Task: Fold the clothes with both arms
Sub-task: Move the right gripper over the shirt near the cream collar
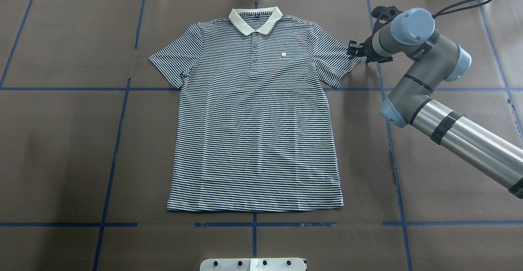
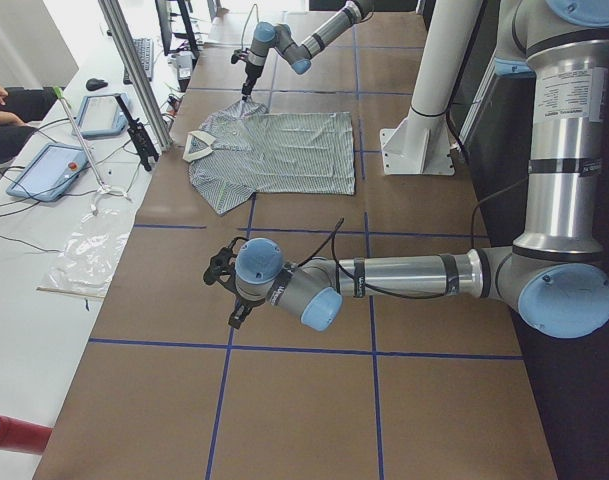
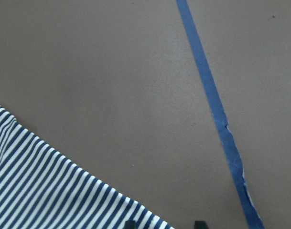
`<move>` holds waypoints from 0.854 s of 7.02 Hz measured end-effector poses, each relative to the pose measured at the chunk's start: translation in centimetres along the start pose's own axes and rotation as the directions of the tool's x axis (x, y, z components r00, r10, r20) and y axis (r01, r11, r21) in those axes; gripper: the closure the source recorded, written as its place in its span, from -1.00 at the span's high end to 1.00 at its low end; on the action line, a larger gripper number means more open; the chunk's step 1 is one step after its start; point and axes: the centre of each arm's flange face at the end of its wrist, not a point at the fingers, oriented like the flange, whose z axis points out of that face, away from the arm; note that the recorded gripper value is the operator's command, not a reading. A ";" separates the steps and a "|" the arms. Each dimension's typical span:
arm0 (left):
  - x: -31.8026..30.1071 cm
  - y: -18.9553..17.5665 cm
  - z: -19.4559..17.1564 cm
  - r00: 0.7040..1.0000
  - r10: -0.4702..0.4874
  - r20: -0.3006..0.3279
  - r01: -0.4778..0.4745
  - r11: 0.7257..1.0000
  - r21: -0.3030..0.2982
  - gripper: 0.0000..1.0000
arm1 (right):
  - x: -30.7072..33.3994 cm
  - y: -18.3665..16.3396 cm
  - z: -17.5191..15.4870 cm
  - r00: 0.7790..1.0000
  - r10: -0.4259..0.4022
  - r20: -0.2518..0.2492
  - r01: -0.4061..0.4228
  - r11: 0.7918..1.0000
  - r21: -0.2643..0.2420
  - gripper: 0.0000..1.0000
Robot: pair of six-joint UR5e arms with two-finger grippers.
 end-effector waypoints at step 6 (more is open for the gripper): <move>0.2 -0.1 -0.1 1.000 0.015 -0.002 -0.015 1.000 0.012 1.00 | -12.0 2.8 -3.3 0.991 0.015 0.134 -0.012 1.000 -0.023 -1.00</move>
